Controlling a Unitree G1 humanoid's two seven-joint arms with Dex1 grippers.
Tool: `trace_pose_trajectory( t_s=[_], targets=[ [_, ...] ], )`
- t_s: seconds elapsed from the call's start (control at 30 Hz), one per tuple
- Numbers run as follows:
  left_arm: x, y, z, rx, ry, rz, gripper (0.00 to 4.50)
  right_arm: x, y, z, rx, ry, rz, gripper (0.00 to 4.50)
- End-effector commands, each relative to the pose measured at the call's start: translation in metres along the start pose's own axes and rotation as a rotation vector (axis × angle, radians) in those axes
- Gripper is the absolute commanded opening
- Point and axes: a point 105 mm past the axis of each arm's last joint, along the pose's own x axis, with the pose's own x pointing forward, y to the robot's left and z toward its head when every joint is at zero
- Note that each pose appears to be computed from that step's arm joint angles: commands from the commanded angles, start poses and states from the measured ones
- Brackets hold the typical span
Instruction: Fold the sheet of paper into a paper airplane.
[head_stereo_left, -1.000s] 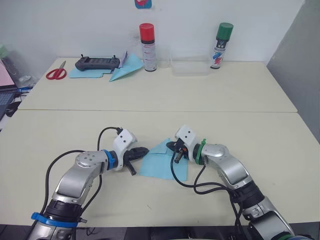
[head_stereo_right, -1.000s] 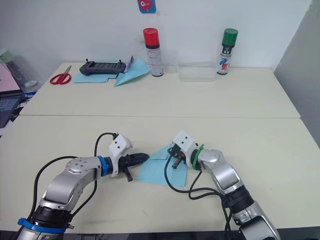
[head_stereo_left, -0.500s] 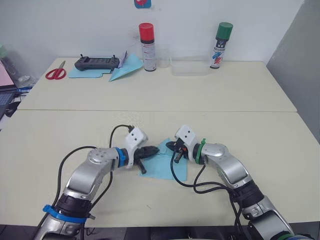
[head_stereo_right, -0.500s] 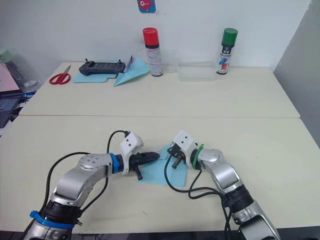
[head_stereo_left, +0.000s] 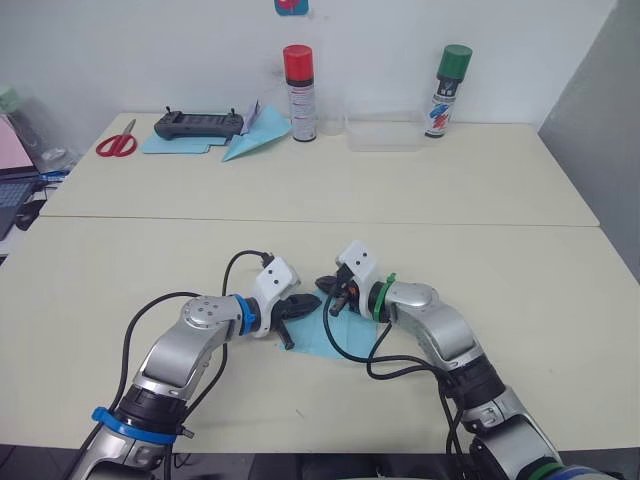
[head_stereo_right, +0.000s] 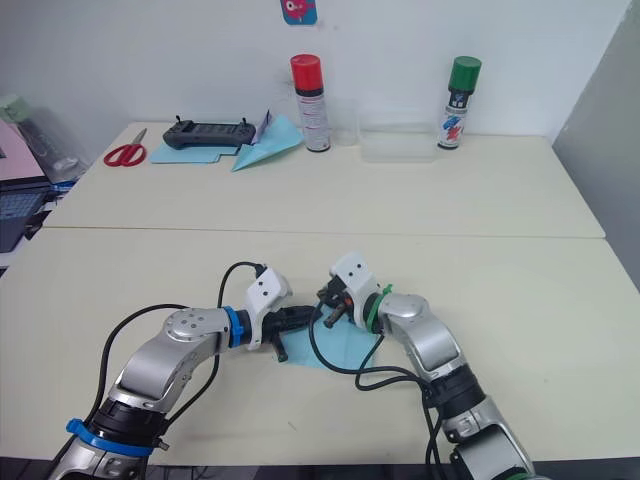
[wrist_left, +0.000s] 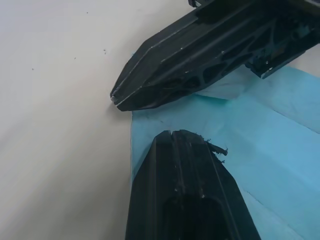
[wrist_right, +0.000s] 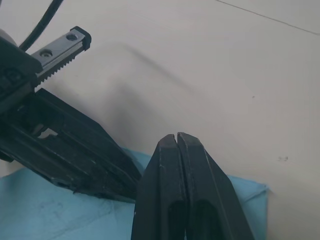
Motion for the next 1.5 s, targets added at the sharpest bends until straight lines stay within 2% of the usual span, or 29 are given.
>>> trace_pose_trajectory(
  t_s=[0.03,0.37,0.53,0.7,0.83,0.93,1.07,1.17,1.37,1.5],
  targets=[
    [-0.001,0.002,-0.003,0.008,0.017,0.012,0.05,-0.003,-0.007,-0.011,-0.018,0.049,-0.044,0.0],
    [-0.001,0.002,-0.003,0.006,0.012,0.011,0.05,-0.024,-0.054,-0.032,-0.018,0.117,-0.27,0.0],
    [0.001,0.003,-0.001,0.01,0.009,0.008,0.05,-0.027,-0.062,-0.036,-0.007,0.113,-0.319,0.0],
    [0.003,0.004,0.002,0.018,0.004,0.007,0.05,-0.035,-0.061,-0.01,0.031,-0.03,-0.311,0.0],
    [0.005,0.004,0.004,0.022,-0.002,0.005,0.05,-0.058,-0.071,0.0,0.082,-0.063,-0.314,0.0],
    [0.006,0.004,0.005,0.026,-0.003,-0.002,0.0,-0.075,-0.072,0.005,0.139,-0.062,-0.269,0.6],
    [0.009,0.003,0.006,0.031,-0.006,-0.013,0.0,-0.095,-0.061,0.002,0.264,-0.012,-0.17,1.94],
    [0.011,0.003,0.007,0.034,-0.009,-0.017,0.0,-0.109,-0.044,-0.007,0.493,0.042,-0.059,3.03],
    [0.011,0.002,0.006,0.034,-0.009,-0.02,0.0,-0.124,-0.02,-0.018,0.729,0.135,0.061,3.03],
    [0.011,0.001,0.005,0.033,-0.01,-0.021,0.0,-0.116,-0.008,-0.029,0.72,0.216,0.066,3.03]
  ],
)
